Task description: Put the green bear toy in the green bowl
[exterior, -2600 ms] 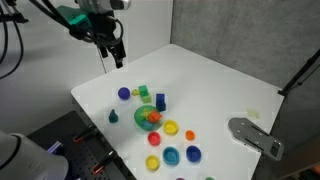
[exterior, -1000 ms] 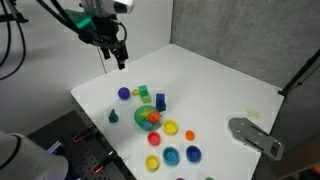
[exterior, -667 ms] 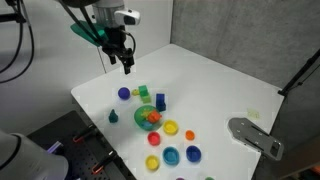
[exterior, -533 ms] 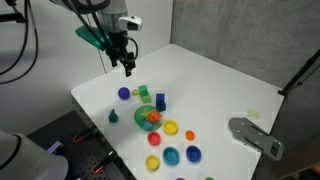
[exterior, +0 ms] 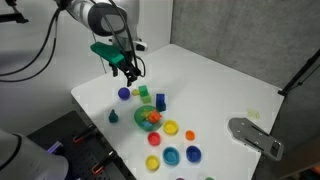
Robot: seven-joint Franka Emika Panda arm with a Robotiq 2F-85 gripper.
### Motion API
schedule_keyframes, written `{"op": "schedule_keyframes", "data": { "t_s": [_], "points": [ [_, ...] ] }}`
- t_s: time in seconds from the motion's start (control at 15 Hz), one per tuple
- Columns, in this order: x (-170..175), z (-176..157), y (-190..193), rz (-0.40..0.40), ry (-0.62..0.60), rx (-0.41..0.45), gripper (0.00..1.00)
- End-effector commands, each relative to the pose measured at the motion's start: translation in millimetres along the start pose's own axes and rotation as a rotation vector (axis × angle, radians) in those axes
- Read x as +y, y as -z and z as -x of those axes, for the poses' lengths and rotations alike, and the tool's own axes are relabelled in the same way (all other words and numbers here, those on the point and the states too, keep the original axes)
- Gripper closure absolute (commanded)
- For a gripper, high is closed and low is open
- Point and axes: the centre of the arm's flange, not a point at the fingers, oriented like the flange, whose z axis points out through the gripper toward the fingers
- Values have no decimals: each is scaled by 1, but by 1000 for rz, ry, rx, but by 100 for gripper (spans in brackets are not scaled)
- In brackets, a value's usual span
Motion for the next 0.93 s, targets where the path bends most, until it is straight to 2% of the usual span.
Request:
{"op": "schedule_keyframes", "data": {
  "t_s": [0.0, 0.27, 0.33, 0.6, 0.87],
  "points": [
    [-2, -31, -30, -53, 62, -45, 0],
    [1, -50, -54, -83, 94, -102, 0],
    [-2, -31, -57, -58, 73, -93, 0],
    [-1, -34, -64, -59, 74, -107, 0],
    [-9, -29, -93, -21, 114, -144, 0]
  ]
}}
